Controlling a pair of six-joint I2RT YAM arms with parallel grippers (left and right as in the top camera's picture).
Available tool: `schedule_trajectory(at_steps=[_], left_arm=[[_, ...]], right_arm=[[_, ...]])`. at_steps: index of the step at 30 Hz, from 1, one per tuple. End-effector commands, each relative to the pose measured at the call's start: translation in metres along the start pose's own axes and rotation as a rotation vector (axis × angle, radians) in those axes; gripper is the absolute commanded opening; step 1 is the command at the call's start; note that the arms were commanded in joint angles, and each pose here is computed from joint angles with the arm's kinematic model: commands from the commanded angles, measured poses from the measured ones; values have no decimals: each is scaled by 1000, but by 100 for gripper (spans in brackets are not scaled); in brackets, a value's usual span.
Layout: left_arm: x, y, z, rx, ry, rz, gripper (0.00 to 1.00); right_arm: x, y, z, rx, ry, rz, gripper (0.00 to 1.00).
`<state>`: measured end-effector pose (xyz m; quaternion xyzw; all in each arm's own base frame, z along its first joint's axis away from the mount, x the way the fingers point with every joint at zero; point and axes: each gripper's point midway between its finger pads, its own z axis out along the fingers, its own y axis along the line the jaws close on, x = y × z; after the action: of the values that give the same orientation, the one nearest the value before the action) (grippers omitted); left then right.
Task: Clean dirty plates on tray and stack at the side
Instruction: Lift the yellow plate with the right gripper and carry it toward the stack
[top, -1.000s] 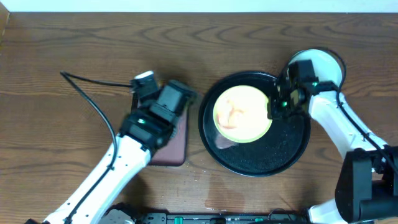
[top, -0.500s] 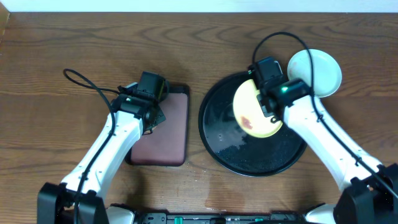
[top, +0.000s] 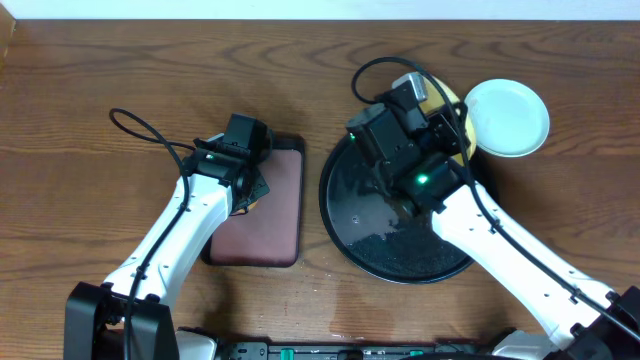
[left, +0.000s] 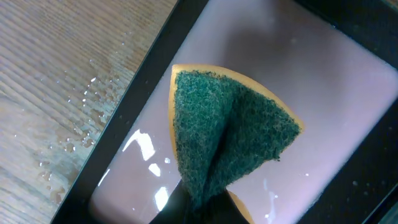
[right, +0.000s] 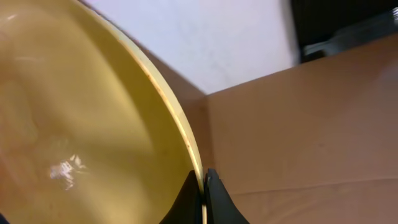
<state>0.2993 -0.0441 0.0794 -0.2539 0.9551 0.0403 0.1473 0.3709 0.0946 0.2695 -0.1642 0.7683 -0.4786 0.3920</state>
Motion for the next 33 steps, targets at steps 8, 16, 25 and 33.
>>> schedule_trajectory(at_steps=[8,16,25,33], left_arm=[[1,3,3,-9,4,14,7],[1,2,3,-8,4,14,7],[1,3,3,-10,6,14,8],[5,6,6,-18,14,16,8]], right_arm=[[-11,-39,-8,145,4,-17,1],[-15,-30,-7,90,-21,22,1],[-7,61,-6,-429,-29,181,1],[8,0,-3,-173,-4,224,1]])
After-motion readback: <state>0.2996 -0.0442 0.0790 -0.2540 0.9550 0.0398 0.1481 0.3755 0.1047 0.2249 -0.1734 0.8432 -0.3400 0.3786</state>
